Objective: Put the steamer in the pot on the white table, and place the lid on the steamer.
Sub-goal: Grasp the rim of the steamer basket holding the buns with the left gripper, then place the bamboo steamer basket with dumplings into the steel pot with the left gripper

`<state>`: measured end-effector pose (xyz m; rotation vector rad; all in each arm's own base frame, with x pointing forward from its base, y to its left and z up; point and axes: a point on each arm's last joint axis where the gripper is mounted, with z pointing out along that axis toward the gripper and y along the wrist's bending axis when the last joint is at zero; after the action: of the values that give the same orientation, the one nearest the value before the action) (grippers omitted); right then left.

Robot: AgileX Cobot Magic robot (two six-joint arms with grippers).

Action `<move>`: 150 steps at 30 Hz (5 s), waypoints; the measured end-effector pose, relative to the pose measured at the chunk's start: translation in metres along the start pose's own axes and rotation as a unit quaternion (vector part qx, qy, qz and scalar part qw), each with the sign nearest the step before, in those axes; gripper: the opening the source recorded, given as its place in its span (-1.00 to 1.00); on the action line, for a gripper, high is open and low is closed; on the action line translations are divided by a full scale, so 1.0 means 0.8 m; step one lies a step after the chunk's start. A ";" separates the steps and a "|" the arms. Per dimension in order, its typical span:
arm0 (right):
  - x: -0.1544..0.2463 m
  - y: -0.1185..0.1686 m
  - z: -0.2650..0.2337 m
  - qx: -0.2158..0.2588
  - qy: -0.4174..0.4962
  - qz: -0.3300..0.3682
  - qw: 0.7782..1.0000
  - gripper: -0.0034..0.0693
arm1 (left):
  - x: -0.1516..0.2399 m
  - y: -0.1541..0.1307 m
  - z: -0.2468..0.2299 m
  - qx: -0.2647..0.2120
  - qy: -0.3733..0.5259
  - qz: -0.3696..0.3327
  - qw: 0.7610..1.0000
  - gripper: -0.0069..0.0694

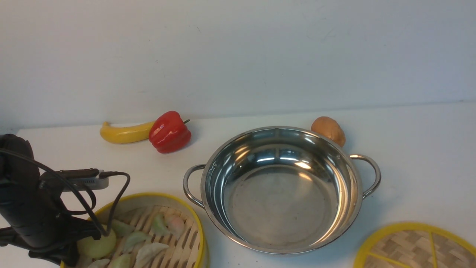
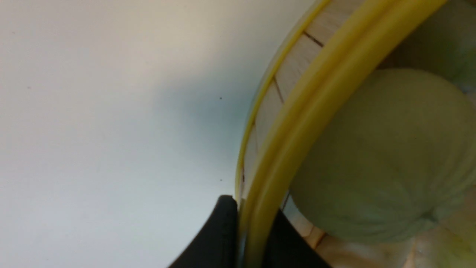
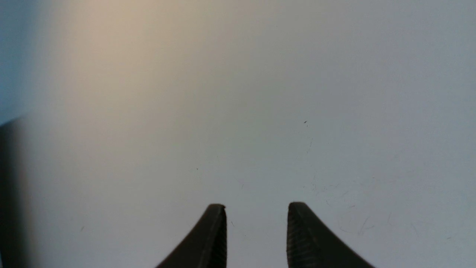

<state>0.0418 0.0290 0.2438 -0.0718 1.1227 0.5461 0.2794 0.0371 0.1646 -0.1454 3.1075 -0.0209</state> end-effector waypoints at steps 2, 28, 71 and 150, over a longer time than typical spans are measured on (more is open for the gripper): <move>0.000 0.000 0.000 0.000 0.000 0.000 1.000 -0.23 | 0.001 0.003 0.000 -0.010 0.004 0.004 1.000 -0.72; 0.005 -0.008 0.000 0.034 0.019 0.037 0.999 -0.23 | 0.017 0.100 -0.047 0.048 -0.028 -0.111 0.992 -0.71; 0.014 -0.006 0.003 0.015 0.067 0.056 0.996 -0.23 | -0.148 -0.264 -0.154 0.120 -0.129 0.193 0.965 -0.71; 0.019 -0.002 0.003 -0.001 0.090 0.062 0.994 -0.23 | -0.171 -0.305 -0.026 0.060 -0.043 0.225 0.972 -0.69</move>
<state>0.0493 0.0341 0.2308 -0.0543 1.3079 0.6611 0.4374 -0.1930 0.1932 0.5430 2.9631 -0.1848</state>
